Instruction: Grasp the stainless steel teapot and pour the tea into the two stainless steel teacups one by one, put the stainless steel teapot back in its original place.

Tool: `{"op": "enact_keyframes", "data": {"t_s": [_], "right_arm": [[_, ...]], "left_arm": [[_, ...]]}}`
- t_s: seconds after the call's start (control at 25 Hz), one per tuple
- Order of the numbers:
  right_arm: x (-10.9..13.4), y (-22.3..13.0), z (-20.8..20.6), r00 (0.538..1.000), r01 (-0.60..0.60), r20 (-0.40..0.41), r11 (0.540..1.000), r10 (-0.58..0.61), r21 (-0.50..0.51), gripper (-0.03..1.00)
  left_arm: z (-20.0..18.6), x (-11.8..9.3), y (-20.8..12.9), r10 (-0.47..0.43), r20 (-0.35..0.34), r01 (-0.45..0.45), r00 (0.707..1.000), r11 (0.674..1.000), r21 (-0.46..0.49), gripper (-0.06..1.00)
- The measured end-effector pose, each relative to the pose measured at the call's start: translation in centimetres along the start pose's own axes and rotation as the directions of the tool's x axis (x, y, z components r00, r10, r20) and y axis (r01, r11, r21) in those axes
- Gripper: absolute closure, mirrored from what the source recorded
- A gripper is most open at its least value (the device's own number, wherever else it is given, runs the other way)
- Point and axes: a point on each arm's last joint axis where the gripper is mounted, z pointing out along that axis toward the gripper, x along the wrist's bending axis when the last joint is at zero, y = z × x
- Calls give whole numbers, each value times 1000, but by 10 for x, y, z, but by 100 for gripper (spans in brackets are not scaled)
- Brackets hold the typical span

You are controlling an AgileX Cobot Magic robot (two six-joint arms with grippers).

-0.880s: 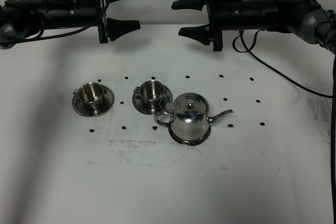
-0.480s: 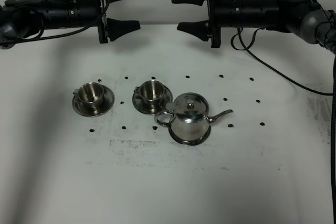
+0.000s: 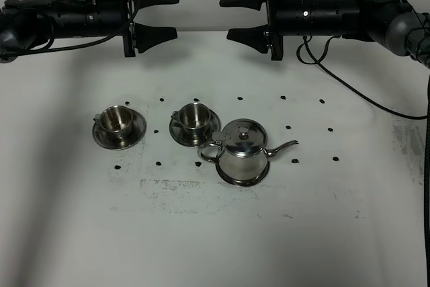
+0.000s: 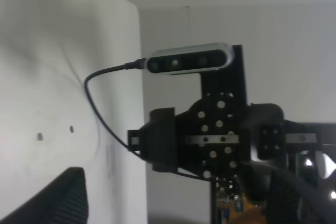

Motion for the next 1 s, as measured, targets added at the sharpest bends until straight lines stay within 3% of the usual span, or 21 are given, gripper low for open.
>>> {"op": "enact_keyframes", "data": {"t_s": [0.44,0.64,0.84,1.0], "right_arm": [[-5,-2,-3,997,61,44,998,-63,33,38],[-6,1,-12,996,74,44,996,-76,41,38],[-11,6,-24,994,83,64,996,-85,44,38],[-15,8,-30,990,94,99,994,-98,48,38]], "left_arm": [[-5,1,2,-14,-12,14,1000,1000,-5,28],[-17,-8,2,24,-81,-23,996,1000,7,28],[-40,-49,-3,126,-244,-120,962,992,37,28],[-70,-104,-13,233,-411,-235,881,971,47,28]]}}
